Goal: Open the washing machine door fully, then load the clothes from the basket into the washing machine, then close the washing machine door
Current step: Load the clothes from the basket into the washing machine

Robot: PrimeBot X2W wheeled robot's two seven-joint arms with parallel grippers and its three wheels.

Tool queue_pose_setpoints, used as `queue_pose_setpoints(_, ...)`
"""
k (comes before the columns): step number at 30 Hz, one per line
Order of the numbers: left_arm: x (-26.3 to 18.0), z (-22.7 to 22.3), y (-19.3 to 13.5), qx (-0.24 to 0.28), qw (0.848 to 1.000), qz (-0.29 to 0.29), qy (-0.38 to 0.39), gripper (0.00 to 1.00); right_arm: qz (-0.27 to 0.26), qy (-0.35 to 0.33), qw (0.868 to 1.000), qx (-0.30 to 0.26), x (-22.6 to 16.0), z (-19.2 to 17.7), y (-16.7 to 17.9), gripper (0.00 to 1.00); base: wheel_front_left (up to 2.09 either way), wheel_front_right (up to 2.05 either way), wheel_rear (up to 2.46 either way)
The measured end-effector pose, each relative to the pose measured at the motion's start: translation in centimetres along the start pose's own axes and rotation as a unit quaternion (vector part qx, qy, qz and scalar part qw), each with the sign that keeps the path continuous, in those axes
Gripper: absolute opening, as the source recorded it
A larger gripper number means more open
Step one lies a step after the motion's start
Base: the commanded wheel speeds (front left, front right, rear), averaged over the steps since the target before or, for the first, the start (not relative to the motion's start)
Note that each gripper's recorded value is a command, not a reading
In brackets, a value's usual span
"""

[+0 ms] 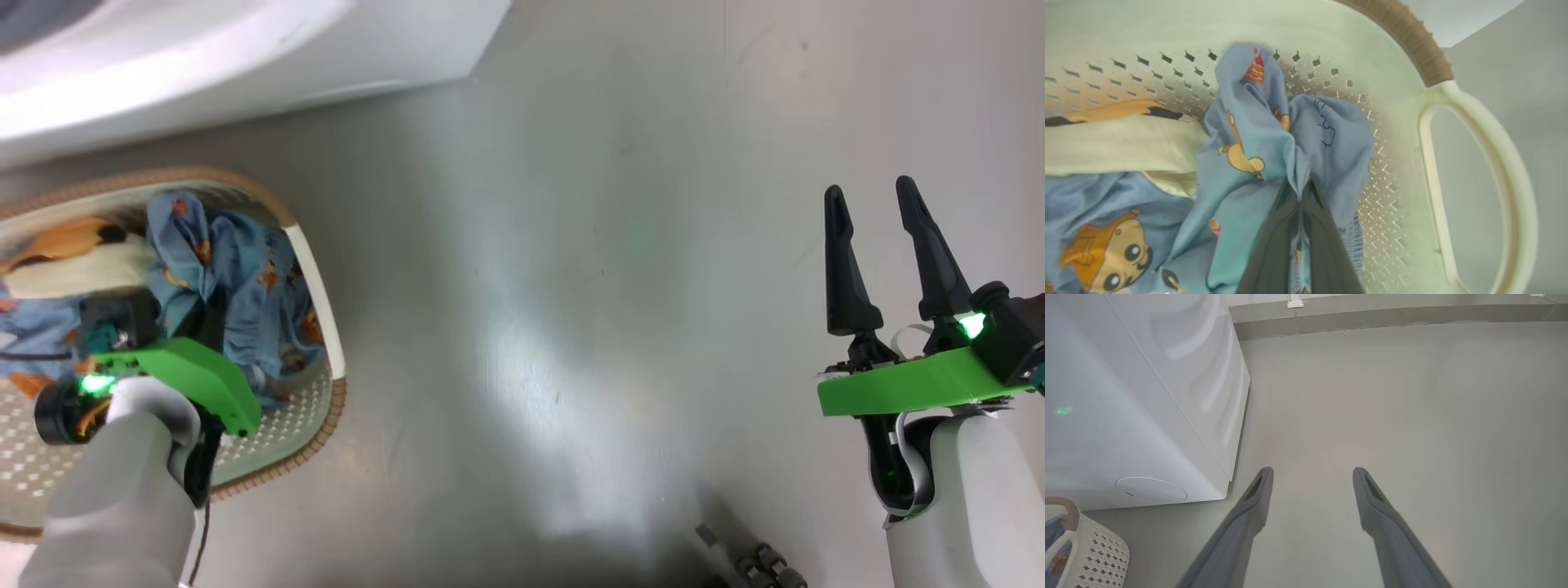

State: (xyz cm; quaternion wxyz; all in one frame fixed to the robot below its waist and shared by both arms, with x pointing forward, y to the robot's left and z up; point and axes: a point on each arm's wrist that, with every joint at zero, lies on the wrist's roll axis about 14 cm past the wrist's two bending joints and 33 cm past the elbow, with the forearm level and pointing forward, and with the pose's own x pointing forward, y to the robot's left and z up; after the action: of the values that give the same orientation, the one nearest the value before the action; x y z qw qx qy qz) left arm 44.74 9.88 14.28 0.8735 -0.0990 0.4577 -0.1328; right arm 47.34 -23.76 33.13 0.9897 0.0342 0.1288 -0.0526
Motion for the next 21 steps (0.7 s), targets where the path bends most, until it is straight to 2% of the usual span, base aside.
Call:
queue_pose_setpoints(12, -5.7, 6.0, -1.4, -0.004, 0.993, 0.002, -0.119, 0.00, 0.030, -0.066, 0.997, -0.002, -0.9, 5.9, 2.2, 1.00, 0.00, 0.00, 0.00)
queue_pose_setpoints(21, -11.5, 8.7, -2.4, 0.000, 0.979, 0.020, -0.204, 0.00, 0.059, -0.093, 0.994, -0.002, -3.1, 8.8, 4.1, 1.00, 0.00, 0.00, 0.00)
